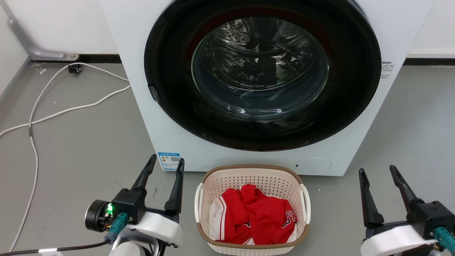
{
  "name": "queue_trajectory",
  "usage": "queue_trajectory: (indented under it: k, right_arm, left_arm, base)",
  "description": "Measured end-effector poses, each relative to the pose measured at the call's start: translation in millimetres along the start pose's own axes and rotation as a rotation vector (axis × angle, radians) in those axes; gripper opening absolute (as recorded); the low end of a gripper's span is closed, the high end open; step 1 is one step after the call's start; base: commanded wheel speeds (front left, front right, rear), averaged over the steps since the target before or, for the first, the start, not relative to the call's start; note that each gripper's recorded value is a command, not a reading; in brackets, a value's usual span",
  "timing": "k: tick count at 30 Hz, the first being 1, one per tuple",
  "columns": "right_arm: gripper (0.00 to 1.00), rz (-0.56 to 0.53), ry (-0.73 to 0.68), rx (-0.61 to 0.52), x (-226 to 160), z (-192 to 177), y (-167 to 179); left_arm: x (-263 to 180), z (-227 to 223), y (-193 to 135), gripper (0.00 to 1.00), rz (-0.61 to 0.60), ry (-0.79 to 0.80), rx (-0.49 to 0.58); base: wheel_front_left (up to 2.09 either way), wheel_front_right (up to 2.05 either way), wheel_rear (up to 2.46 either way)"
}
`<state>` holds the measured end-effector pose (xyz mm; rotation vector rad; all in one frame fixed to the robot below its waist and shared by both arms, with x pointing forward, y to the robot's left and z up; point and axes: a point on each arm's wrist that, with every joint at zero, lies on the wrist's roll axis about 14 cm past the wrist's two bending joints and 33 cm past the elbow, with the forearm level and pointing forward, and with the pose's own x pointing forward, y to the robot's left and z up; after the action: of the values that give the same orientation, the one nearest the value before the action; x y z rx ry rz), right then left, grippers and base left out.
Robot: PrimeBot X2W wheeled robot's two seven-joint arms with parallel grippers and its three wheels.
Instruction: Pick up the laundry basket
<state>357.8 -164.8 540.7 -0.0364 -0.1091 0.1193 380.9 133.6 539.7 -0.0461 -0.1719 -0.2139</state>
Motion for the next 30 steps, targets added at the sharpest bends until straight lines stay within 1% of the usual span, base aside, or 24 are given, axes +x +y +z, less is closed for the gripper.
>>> queue_trajectory:
  k: [18, 23, 30]
  right_arm:
    - [1.0, -0.001, 0.037, 0.001, 1, -9, -1]
    - [1.0, -0.01, 0.062, 0.011, 9, -17, -4]
    - [1.0, -0.032, 0.093, 0.029, 38, -33, -14]
  left_arm:
    - [3, -5, 2, 1.0, 0.007, 0.014, -0.004]
    - [15, -7, 4, 1.0, 0.003, 0.013, 0.0]
    - [51, -14, 13, 1.0, 0.0, 0.014, 0.002]
  base:
    - [0.0, 0.0, 0.0]
    - [0.0, 0.0, 0.0]
    - [0.0, 0.0, 0.0]
